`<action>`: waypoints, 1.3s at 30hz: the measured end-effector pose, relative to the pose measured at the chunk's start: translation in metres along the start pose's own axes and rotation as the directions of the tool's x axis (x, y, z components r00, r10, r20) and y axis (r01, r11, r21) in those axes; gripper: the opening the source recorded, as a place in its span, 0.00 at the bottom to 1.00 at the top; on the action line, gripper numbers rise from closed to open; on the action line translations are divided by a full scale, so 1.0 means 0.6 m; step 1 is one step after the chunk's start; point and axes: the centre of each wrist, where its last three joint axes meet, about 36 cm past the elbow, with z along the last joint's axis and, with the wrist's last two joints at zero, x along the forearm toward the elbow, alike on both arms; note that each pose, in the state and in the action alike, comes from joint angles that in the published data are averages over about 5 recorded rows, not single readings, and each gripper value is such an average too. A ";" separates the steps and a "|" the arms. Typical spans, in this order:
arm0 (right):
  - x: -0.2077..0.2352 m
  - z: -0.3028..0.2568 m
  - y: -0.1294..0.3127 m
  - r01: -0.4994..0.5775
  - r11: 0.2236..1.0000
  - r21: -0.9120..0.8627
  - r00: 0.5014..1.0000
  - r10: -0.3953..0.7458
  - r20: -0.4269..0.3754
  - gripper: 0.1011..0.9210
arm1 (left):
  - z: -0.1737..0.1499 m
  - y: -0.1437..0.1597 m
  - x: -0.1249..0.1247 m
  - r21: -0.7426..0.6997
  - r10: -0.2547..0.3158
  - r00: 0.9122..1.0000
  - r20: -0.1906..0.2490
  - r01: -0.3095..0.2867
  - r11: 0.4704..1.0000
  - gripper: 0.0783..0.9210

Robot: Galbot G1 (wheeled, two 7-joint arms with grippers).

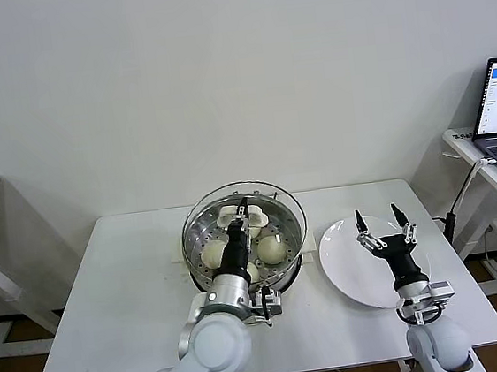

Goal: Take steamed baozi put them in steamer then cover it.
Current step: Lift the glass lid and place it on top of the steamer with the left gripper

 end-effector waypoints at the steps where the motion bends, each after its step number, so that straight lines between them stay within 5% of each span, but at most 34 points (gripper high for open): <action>1: 0.000 0.000 0.001 0.000 1.000 0.000 1.000 0.000 0.000 0.88 | -0.001 -0.002 -0.003 -0.001 0.002 1.000 -0.003 -0.002 1.000 0.13; 22: -0.002 0.013 0.005 0.004 1.000 -0.004 1.000 -0.004 -0.003 0.88 | -0.014 -0.037 -0.052 -0.018 0.028 0.995 -0.095 -0.030 0.999 0.13; 39: -0.004 0.026 0.009 0.012 1.000 -0.009 1.000 -0.012 -0.014 0.88 | -0.023 -0.059 -0.050 -0.040 0.025 0.988 -0.149 -0.031 0.999 0.13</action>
